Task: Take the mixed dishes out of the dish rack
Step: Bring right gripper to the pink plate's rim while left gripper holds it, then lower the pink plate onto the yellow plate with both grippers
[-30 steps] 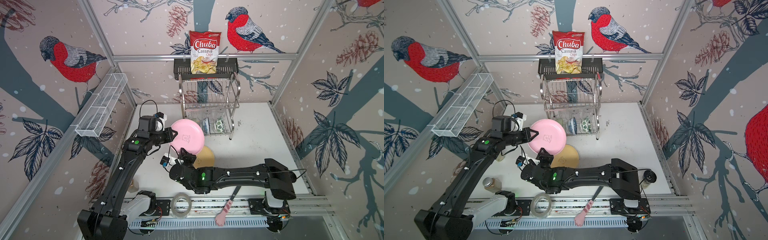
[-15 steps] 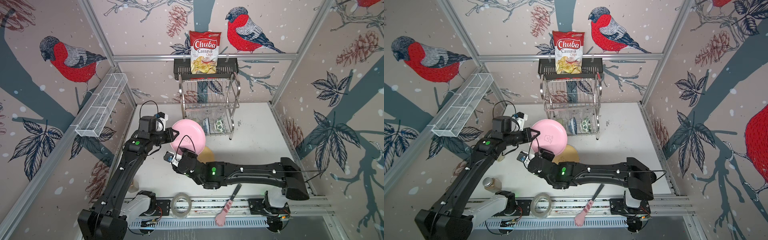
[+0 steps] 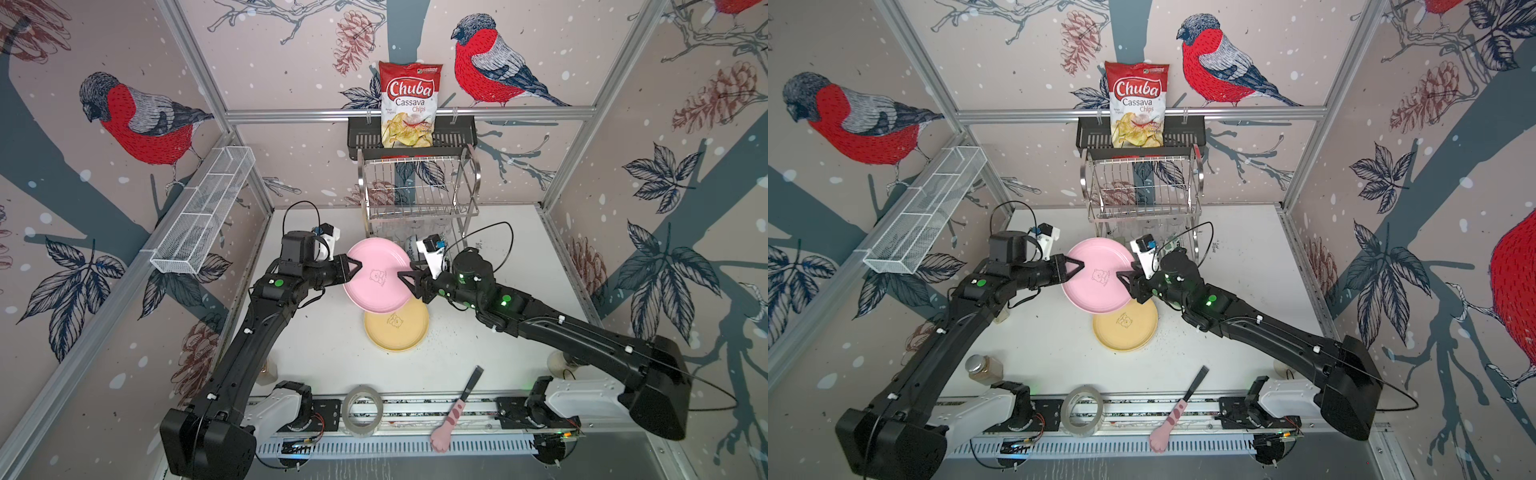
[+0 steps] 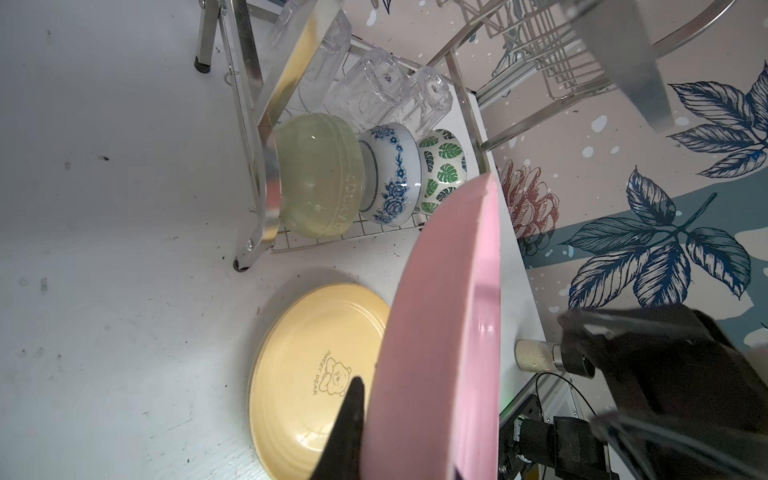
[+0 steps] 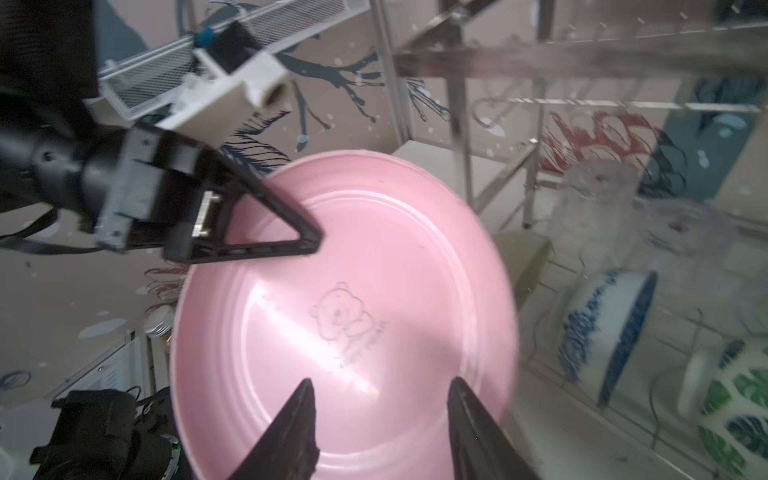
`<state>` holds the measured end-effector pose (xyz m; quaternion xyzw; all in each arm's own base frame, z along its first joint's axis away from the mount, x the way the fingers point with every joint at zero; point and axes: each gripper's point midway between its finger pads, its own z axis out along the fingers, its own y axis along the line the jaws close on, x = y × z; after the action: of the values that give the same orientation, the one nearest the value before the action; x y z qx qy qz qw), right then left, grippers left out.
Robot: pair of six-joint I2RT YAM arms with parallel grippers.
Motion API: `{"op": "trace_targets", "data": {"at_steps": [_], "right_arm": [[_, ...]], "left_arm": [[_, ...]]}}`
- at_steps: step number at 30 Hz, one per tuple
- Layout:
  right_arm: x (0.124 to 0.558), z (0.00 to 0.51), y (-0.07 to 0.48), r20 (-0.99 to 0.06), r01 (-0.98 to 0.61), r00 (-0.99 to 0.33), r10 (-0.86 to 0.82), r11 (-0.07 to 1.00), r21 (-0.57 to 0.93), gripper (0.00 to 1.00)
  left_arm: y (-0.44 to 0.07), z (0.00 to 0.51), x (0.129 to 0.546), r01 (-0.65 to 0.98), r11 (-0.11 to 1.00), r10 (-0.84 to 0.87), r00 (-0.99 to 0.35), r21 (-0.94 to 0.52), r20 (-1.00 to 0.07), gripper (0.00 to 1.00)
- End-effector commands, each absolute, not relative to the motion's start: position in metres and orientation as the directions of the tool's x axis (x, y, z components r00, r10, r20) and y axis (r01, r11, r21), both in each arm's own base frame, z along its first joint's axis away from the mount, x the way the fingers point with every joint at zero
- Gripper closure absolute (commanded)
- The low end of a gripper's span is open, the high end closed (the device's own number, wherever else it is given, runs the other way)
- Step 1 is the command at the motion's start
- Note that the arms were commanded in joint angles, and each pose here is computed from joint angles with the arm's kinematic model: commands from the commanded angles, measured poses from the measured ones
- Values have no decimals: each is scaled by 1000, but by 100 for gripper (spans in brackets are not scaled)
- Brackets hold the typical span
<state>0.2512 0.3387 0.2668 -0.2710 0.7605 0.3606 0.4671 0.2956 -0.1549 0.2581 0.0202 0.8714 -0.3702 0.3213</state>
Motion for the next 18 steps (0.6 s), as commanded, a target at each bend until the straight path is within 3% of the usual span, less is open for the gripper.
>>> {"op": "trace_targets", "data": {"at_steps": [1,5,10,18], "right_arm": [[256,260,326,-846,-684,-532,18,580,442,47],[267,237,316,-802,-623,-596,38,608,492,47],[267,219,330,-750,-609,-661,24,568,555,54],[268,203,349,-711,-585,-703,11,560,587,87]], "left_arm": [[-161,272,301,331,689,-205,-765,-645,-611,100],[-163,274,301,337,681,-207,-762,-650,-613,100],[-165,273,300,343,666,-212,-764,-662,-609,100],[-170,277,303,351,631,-230,-767,-692,-599,100]]}}
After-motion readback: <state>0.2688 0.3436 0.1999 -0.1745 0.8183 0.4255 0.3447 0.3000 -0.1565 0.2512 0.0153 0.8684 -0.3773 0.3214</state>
